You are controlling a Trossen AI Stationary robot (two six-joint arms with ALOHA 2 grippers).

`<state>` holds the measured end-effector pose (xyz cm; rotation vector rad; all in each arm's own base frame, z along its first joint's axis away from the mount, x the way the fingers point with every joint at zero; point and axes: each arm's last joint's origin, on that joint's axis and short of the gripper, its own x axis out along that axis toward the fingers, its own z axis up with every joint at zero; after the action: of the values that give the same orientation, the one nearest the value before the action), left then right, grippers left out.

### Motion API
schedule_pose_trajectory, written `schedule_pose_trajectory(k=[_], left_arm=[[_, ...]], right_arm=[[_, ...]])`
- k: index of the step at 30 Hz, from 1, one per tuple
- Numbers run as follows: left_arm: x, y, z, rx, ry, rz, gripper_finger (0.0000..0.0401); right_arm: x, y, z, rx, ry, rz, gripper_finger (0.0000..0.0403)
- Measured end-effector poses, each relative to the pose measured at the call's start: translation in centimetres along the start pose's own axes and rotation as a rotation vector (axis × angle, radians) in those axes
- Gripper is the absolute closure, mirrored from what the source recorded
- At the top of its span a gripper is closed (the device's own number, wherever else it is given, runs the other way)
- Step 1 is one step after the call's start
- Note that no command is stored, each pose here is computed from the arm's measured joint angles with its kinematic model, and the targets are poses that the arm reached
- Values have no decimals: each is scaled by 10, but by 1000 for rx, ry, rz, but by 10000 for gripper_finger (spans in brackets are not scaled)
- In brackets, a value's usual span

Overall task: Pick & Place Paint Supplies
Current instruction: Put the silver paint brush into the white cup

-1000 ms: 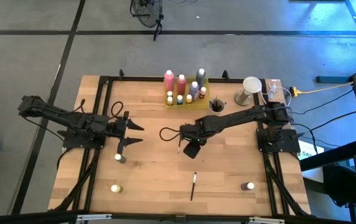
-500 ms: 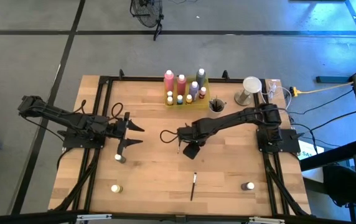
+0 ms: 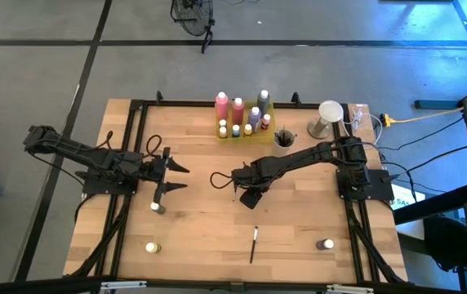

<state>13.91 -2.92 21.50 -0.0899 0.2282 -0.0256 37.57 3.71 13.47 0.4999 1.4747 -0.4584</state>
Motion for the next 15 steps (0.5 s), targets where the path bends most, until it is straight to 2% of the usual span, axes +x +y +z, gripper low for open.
schedule_pose_trajectory(k=[15], left_arm=[[0,0,0,0,2,0,169]], right_arm=[[1,-4,3,-36,0,-11,328]])
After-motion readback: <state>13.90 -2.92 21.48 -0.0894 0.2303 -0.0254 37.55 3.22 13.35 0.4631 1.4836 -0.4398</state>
